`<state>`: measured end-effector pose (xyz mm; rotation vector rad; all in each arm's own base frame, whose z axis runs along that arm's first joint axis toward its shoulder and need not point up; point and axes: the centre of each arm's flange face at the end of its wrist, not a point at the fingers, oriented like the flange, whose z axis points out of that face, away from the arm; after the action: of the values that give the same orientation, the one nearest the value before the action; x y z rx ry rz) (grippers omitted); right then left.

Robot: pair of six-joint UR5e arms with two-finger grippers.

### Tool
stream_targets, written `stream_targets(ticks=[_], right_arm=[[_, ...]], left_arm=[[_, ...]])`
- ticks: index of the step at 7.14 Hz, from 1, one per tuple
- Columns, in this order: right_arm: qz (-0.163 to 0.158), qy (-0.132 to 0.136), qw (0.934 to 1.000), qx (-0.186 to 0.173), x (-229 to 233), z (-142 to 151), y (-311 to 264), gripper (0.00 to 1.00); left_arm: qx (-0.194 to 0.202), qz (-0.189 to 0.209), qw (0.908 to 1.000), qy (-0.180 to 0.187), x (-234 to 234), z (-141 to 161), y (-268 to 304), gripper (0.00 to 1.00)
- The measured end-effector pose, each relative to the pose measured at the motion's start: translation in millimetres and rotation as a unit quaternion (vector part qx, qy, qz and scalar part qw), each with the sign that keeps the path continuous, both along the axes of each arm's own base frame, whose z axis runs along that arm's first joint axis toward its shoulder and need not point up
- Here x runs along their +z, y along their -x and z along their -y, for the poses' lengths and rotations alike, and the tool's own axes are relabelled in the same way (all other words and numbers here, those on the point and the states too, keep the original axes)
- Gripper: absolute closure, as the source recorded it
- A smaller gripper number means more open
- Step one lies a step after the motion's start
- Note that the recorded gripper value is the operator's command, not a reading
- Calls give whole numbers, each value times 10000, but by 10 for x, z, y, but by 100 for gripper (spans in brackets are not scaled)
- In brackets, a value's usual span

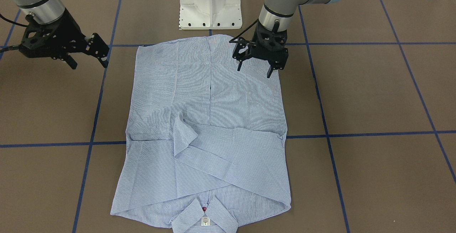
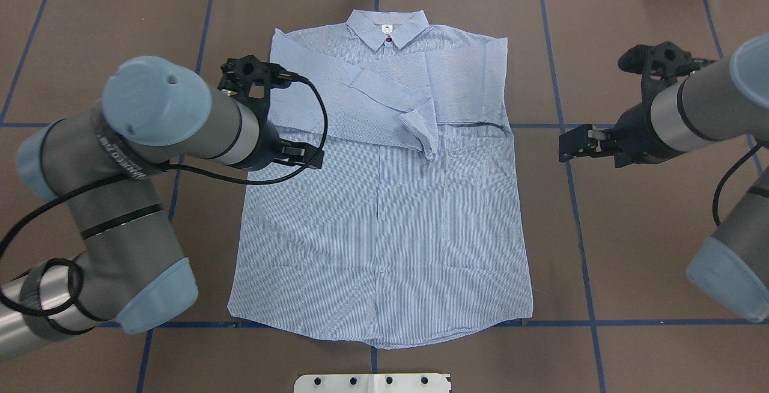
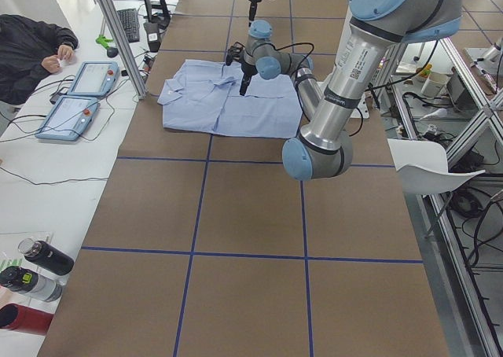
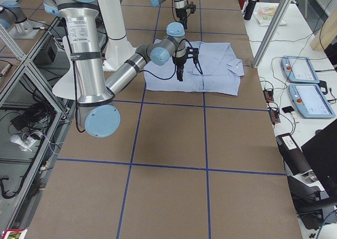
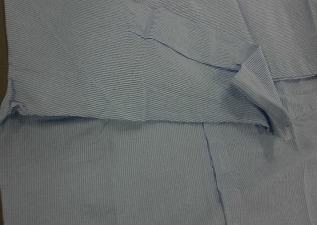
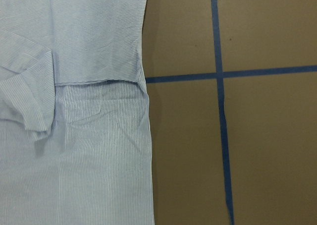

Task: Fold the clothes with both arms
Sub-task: 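Release the sleeve and move both grippers to the shirt's side edges, then lower both grippers to the shirt hem corners nearest the robot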

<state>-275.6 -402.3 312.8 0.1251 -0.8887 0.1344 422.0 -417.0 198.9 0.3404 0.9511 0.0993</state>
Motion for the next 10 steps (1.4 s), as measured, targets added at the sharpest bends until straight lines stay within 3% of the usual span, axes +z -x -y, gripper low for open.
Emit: stream_targets(ticks=[4, 7, 10], right_arm=[[-57, 0, 9994, 327, 0, -900, 533, 0], [-92, 28, 9994, 335, 15, -1154, 571, 0], [-100, 63, 9992, 383, 14, -1337, 717, 0]], left_arm=[[256, 149, 9995, -146, 659, -455, 700, 0], [252, 48, 9996, -135, 1134, -714, 1065, 0], [107, -249, 9994, 235, 1375, -915, 1273, 0]])
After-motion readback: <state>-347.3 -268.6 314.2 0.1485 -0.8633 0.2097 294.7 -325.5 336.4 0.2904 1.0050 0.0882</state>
